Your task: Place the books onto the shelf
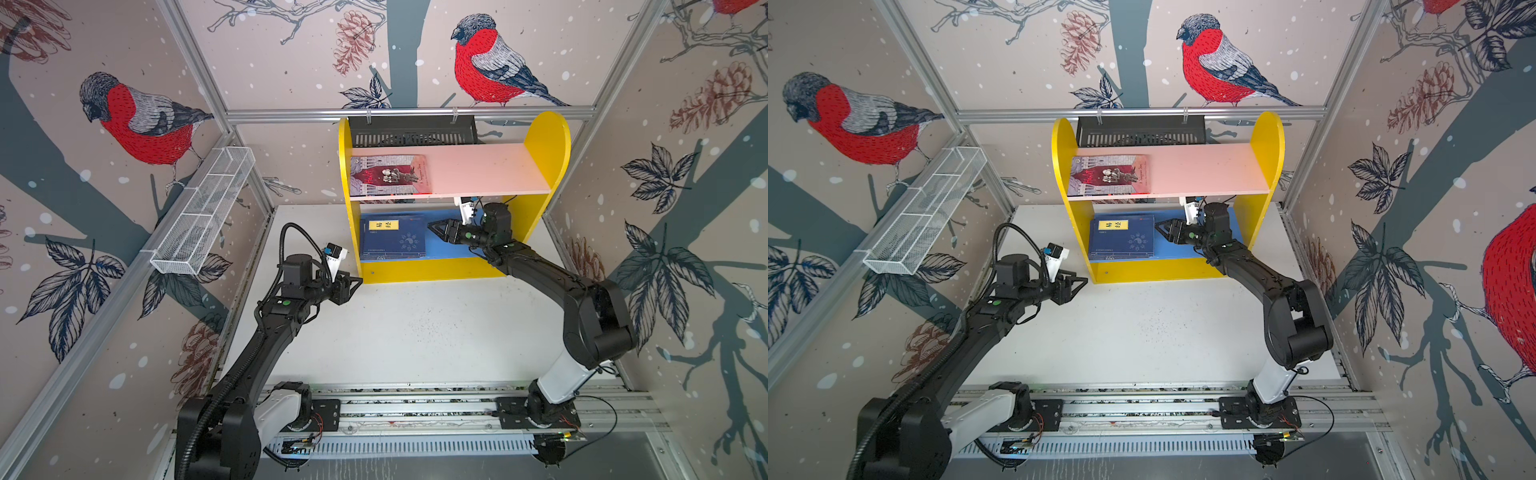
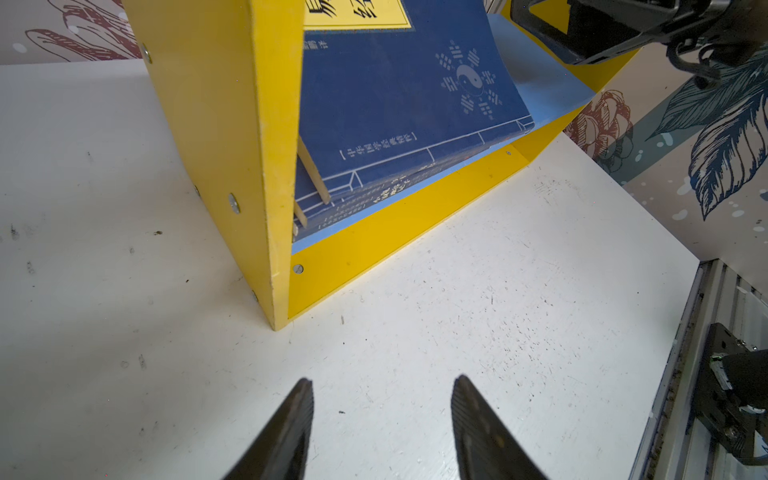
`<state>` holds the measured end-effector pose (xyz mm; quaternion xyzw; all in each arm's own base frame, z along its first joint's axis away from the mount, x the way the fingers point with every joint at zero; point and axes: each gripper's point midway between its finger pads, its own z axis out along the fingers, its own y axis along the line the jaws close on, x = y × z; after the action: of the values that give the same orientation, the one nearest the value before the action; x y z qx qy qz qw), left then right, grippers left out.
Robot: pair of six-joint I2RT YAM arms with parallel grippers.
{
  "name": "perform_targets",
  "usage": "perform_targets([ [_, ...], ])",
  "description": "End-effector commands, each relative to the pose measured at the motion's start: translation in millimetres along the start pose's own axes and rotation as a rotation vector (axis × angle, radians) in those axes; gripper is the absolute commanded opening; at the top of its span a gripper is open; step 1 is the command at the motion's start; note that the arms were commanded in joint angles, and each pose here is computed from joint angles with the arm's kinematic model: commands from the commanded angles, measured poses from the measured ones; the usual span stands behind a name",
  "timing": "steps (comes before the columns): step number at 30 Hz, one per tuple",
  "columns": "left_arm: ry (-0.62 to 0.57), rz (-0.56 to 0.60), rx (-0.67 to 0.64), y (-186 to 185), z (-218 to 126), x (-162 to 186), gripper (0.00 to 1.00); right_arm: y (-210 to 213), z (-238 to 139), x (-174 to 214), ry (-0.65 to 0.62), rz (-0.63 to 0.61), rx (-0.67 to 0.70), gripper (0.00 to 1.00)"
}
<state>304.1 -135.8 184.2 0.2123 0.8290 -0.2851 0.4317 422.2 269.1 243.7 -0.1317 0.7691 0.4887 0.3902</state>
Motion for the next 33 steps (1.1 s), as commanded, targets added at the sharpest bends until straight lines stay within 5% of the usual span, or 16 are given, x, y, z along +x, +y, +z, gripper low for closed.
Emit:
perform_targets([
  [1, -0.028, 0.014, 0.008, -1.7, -1.7, -9.3, 0.54, 10.5, 0.9, 4.3, -0.009, 0.003, -0.025, 0.5],
  [33, -0.017, 0.005, 0.014, -3.7, -2.9, -2.5, 0.54, -6.4, 35.6, 15.1, 0.095, -0.098, 0.108, 0.25],
])
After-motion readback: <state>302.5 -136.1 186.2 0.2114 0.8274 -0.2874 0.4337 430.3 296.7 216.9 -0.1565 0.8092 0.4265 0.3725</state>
